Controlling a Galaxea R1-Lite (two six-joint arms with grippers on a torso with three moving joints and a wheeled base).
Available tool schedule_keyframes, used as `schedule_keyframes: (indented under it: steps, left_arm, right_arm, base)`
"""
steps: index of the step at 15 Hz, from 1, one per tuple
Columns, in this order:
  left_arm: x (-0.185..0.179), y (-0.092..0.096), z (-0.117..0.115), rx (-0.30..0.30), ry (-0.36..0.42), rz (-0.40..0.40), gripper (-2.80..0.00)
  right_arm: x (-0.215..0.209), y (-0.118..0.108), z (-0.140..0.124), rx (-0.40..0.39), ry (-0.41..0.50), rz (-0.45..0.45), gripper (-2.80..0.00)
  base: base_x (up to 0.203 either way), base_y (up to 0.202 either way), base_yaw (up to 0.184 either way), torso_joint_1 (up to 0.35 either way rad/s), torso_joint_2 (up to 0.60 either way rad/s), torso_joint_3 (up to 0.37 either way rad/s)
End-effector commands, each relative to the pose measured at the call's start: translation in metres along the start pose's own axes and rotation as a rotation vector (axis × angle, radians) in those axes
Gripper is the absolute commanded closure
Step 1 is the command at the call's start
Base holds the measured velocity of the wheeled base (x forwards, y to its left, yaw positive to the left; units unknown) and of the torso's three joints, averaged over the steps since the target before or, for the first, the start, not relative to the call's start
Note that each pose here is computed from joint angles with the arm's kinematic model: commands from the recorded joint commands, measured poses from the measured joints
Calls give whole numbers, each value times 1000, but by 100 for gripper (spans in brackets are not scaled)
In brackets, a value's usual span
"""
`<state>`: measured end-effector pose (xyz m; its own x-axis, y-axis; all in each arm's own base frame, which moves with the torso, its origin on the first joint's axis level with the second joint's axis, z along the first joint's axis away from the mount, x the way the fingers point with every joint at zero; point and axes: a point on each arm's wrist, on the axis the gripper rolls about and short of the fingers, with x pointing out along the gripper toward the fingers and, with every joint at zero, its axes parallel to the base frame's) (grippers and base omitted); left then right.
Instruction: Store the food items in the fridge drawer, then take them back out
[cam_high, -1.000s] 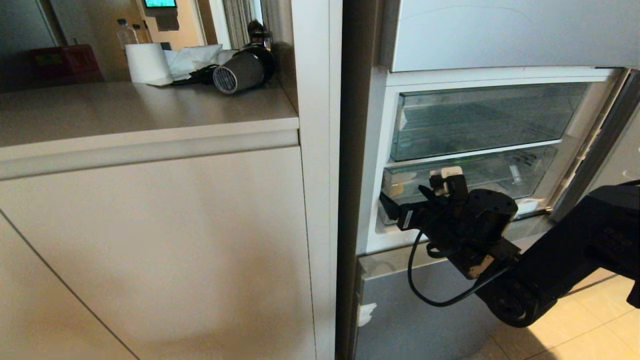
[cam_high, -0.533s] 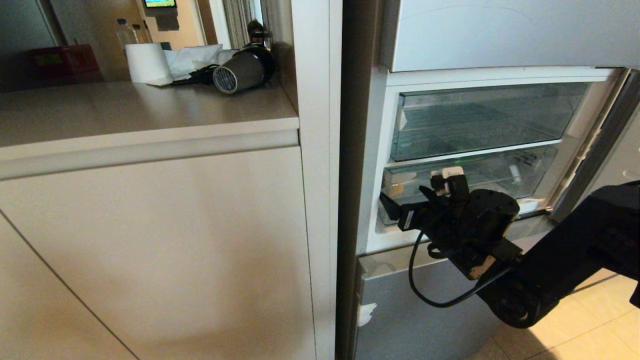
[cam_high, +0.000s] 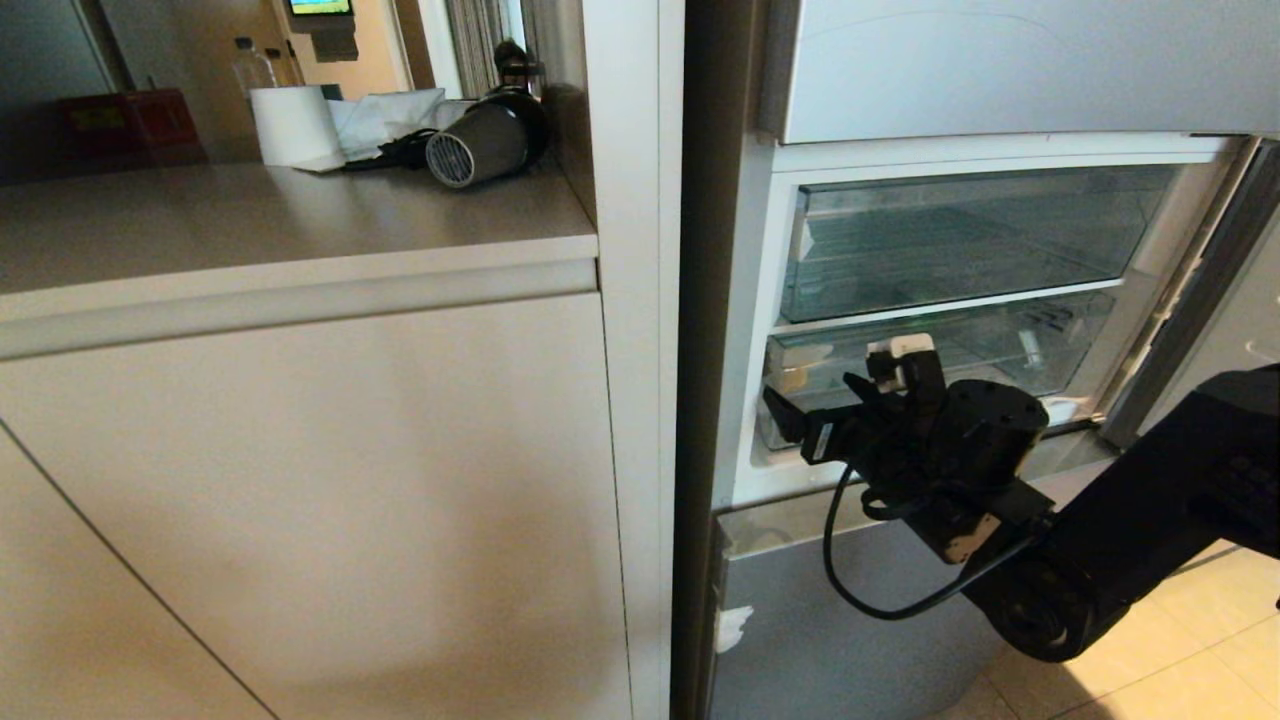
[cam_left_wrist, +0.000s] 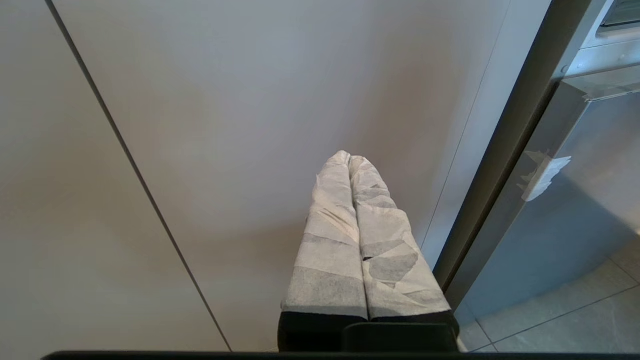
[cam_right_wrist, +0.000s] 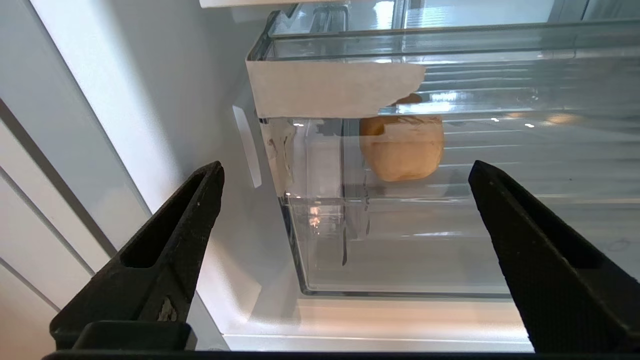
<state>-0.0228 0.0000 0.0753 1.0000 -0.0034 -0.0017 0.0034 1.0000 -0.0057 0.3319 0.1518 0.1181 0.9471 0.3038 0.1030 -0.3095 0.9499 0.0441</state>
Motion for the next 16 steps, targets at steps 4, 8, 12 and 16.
schedule_keyframes:
  steps: [4, 8, 12, 16]
  left_arm:
    - [0, 0, 0, 0, 1, 0, 0]
    - [0, 0, 0, 0, 1, 0, 0]
    - [0, 0, 0, 0, 1, 0, 0]
    - [0, 0, 0, 0, 1, 0, 0]
  right_arm:
    - [-2, -1, 2, 2, -8, -4, -280]
    - [-1, -2, 2, 0, -10, -4, -280]
    - [1, 0, 4, 3, -19, 0, 0]
    - [0, 1, 4, 1, -18, 4, 0]
  base:
    - [0, 0, 0, 0, 0, 0]
    - [0, 0, 0, 0, 0, 0]
    - [0, 0, 0, 0, 0, 0]
    - [0, 0, 0, 0, 0, 0]
